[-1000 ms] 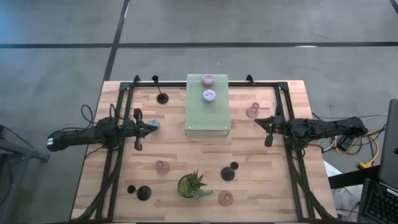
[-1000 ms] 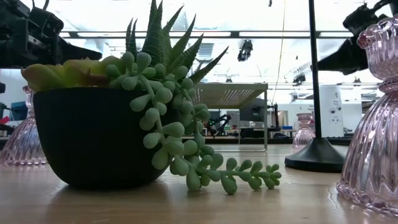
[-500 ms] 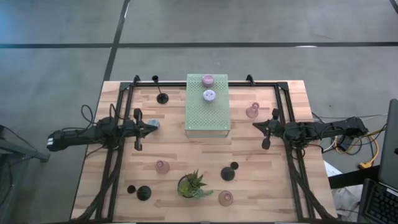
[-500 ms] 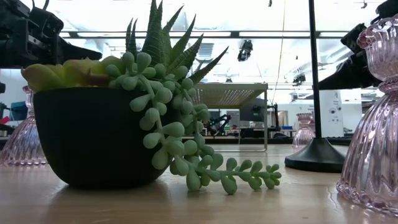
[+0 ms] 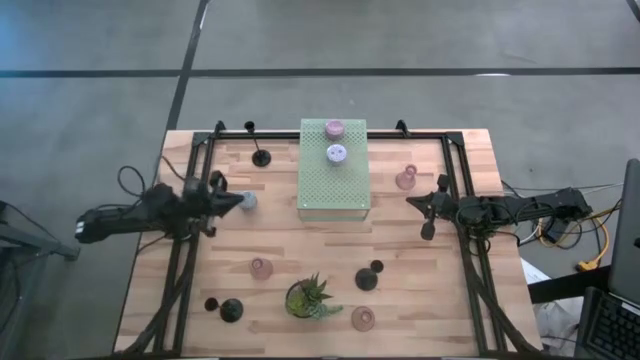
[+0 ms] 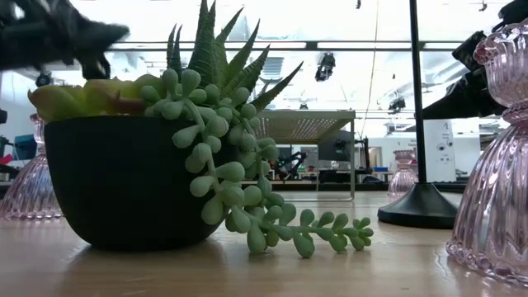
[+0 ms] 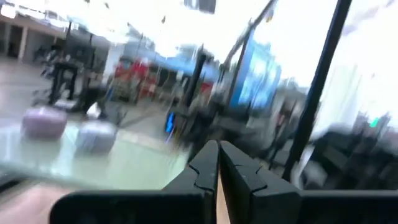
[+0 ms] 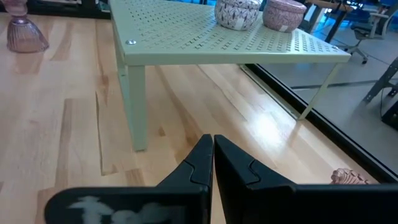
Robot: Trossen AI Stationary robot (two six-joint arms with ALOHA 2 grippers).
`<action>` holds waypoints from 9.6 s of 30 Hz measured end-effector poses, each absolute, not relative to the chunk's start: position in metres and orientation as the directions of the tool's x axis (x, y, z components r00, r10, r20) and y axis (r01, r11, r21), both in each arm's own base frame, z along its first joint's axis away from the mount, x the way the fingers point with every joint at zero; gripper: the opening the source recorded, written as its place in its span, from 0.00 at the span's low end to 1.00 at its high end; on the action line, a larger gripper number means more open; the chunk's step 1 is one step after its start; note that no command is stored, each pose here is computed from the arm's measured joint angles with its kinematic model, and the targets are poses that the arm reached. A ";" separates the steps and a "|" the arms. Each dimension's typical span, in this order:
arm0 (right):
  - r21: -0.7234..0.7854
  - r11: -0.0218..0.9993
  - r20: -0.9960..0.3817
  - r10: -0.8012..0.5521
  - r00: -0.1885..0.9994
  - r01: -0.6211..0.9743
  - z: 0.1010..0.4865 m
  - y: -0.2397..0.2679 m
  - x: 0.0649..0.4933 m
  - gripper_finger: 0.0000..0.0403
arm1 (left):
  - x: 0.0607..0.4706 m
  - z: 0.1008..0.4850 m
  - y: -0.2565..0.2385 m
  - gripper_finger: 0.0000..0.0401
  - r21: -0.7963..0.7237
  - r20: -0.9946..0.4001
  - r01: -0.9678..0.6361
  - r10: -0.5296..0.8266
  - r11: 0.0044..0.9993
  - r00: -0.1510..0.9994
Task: Pick & Place candle stick holders
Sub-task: Put the blue scented candle on the shelf aligned with the pink and white scented candles, then adjust the scented candles on the shelf
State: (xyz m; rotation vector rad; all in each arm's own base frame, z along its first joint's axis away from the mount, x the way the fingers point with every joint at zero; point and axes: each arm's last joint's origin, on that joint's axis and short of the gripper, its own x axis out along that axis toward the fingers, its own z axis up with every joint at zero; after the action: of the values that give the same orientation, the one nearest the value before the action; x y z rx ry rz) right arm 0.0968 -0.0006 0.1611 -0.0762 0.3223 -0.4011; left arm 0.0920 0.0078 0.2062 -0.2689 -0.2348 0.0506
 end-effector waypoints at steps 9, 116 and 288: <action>-0.137 0.919 -0.293 -0.395 0.871 0.371 0.161 -0.001 0.097 0.02 | 0.075 0.255 0.007 0.05 -0.286 0.452 0.062 0.078 0.956 0.889; -0.136 0.919 -0.293 -0.395 0.871 0.371 0.161 -0.001 0.097 0.02 | 0.216 0.153 0.095 0.98 0.158 -0.987 -0.470 0.132 0.868 -0.088; -0.137 0.918 -0.294 -0.396 0.870 0.371 0.161 -0.001 0.097 0.02 | 0.436 0.342 0.150 0.88 0.239 -0.638 -0.308 0.388 0.921 0.665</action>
State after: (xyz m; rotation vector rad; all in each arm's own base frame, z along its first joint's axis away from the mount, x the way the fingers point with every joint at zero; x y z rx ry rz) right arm 0.0969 -0.0006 0.1611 -0.0775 0.3232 -0.4013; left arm 0.4360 0.1501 0.3416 0.1141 0.7463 0.3938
